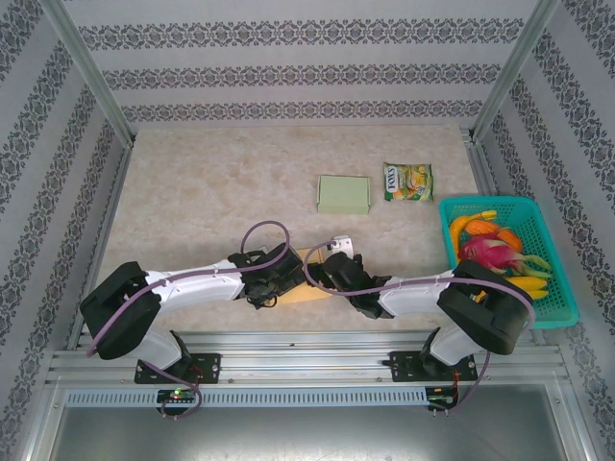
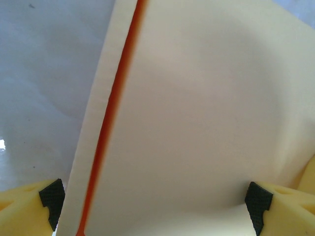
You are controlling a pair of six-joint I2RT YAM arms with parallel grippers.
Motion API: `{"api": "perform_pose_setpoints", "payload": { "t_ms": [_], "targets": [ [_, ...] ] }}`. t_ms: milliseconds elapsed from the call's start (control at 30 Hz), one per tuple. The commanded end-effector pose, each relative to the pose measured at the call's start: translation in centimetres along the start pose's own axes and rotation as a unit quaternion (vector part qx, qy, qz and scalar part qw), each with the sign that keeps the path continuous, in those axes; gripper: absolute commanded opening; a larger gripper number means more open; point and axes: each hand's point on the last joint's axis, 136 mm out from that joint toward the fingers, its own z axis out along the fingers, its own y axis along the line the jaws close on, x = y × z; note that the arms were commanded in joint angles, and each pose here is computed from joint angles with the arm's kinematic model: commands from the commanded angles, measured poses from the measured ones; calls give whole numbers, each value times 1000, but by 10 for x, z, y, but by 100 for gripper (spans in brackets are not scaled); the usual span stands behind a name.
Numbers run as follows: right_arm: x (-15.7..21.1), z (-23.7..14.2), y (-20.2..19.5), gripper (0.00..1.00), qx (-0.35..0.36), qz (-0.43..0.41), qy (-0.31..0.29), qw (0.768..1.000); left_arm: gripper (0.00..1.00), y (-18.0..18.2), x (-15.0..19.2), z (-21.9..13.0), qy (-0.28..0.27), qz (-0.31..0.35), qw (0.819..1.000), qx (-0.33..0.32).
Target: Fold the paper box
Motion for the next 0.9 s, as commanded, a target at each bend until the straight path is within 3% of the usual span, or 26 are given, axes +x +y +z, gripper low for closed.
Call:
{"api": "perform_pose_setpoints", "payload": {
  "t_ms": [0,567,867],
  "targets": [
    [36,5,-12,98,13,-18,61,998,96,-34,16,-8,43,-7,997,67],
    [40,7,-3,98,13,-13,55,998,94,-39,10,-18,33,-37,995,82],
    [40,6,0,98,8,-16,56,998,93,-11,11,-2,24,-47,997,59]
  ]
}}
